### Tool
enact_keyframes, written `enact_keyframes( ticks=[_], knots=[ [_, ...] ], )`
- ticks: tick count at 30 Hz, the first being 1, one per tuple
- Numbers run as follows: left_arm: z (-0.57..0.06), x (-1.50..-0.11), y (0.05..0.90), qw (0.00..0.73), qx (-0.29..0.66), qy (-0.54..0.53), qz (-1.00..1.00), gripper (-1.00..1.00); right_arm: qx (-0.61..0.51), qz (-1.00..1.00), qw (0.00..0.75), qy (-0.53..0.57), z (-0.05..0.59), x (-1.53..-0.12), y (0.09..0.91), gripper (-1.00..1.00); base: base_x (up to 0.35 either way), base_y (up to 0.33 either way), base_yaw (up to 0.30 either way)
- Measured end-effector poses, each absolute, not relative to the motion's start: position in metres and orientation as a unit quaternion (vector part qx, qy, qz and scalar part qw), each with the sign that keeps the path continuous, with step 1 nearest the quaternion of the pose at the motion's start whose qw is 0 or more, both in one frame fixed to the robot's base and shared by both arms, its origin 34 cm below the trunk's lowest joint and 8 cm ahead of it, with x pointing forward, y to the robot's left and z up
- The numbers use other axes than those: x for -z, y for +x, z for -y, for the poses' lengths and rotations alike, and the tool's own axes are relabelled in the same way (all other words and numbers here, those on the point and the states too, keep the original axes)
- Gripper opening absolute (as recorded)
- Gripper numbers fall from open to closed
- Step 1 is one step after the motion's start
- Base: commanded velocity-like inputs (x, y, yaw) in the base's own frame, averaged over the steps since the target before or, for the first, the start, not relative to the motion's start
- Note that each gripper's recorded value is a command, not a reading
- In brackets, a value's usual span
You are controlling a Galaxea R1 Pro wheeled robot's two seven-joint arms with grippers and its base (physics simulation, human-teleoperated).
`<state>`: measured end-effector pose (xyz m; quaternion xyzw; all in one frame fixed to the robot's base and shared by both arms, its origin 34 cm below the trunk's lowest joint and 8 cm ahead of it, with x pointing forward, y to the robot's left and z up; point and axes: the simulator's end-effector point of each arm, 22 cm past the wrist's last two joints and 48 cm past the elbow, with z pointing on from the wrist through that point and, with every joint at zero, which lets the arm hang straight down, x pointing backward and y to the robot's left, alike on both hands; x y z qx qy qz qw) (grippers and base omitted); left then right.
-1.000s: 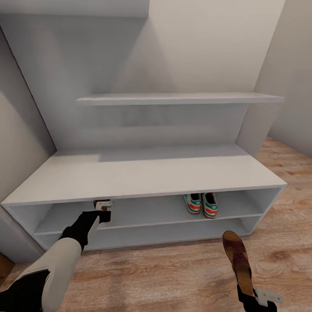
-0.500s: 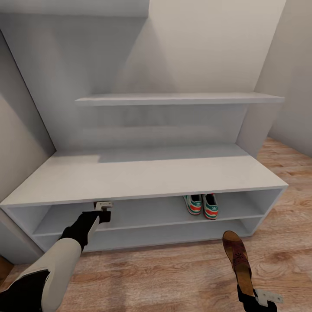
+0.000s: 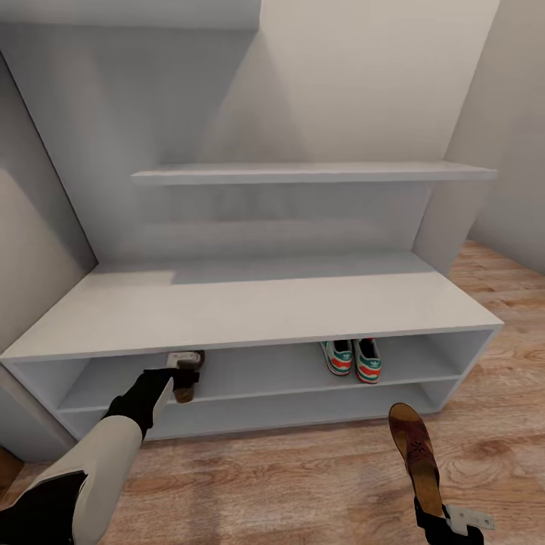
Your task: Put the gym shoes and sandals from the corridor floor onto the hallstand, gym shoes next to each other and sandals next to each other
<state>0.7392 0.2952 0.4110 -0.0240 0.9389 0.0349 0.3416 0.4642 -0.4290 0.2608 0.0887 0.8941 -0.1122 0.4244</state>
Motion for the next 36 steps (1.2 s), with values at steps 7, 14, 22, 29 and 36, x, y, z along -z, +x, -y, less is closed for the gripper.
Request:
enact_keyframes(
  ticks=[7,14,22,29,36],
  knots=[
    [-0.295,-0.41,0.739,0.341,-0.034,-0.024,-0.939,1.0,0.112,-0.894,0.424,0.088,0.429,-0.26,0.464,-1.0,-0.153,0.0,0.0],
    [-0.295,-0.41,0.739,0.341,-0.034,-0.024,-0.939,1.0,0.112,-0.894,0.424,0.088,0.429,-0.26,0.464,-1.0,-0.316,0.0,0.0],
    [-0.294,-0.409,0.738,0.344,-0.033,-0.023,-0.938,1.0,0.112,-0.894,0.424,0.088,0.429,-0.26,0.464,-1.0,-0.335,0.0,0.0],
    [-0.297,-0.4,0.732,0.382,-0.03,-0.026,-0.923,1.0,0.112,-0.894,0.424,0.088,0.429,-0.26,0.464,-1.0,-0.335,0.0,0.0],
    [-0.318,-0.326,0.641,0.386,-0.026,-0.035,-0.921,1.0,0.111,-0.895,0.424,0.087,0.428,-0.26,0.464,-1.0,-0.28,0.0,0.0]
  ],
)
